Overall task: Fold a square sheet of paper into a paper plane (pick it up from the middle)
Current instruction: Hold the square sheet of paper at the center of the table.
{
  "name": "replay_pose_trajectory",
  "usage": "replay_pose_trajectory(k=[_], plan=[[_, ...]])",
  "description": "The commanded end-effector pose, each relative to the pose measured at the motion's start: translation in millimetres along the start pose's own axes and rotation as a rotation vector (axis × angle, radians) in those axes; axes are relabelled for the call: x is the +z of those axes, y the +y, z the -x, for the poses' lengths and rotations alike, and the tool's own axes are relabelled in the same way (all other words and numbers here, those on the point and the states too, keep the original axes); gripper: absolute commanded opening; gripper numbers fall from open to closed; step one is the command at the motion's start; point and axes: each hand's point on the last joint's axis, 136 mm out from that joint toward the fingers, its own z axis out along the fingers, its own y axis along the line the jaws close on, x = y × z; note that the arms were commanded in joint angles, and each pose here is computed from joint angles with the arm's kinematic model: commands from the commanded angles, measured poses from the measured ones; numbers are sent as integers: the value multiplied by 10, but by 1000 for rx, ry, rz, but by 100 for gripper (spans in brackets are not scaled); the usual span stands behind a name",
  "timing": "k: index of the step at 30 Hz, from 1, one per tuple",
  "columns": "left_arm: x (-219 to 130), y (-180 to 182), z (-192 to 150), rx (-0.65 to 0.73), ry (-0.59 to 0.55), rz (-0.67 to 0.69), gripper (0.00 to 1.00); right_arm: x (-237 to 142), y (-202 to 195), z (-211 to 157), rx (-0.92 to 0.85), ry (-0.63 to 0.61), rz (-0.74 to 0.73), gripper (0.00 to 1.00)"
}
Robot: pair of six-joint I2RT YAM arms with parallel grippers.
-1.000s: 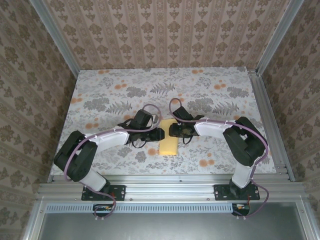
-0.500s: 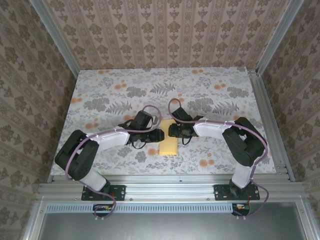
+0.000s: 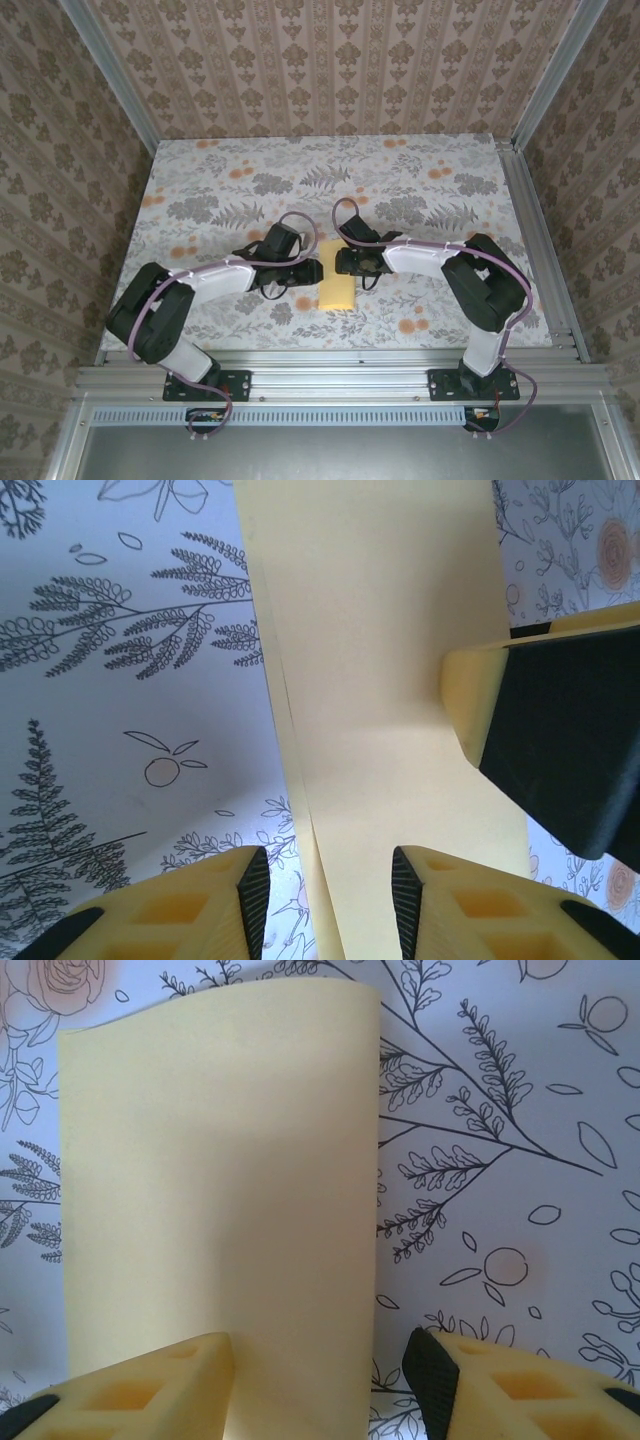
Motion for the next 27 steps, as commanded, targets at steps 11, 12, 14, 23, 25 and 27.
replay_pose_trajectory(k=[11,12,14,23,25,27], plan=[[-6,4,25,-42,-31,-38,38,191,14,-112,8,37,-36,57],[11,1,14,-45,-29,-45,38,195,24,-119,9,40,-34,57],[47,5,-1,-56,-26,-55,37,199,28,-124,16,42,-36,57],[172,2,-8,-76,-11,-76,37,216,92,-130,43,51,-18,57],[190,-5,-7,-77,-9,-80,37,221,102,-129,49,51,-13,57],[204,-10,-5,-74,-8,-81,37,225,126,-129,56,53,-1,57]])
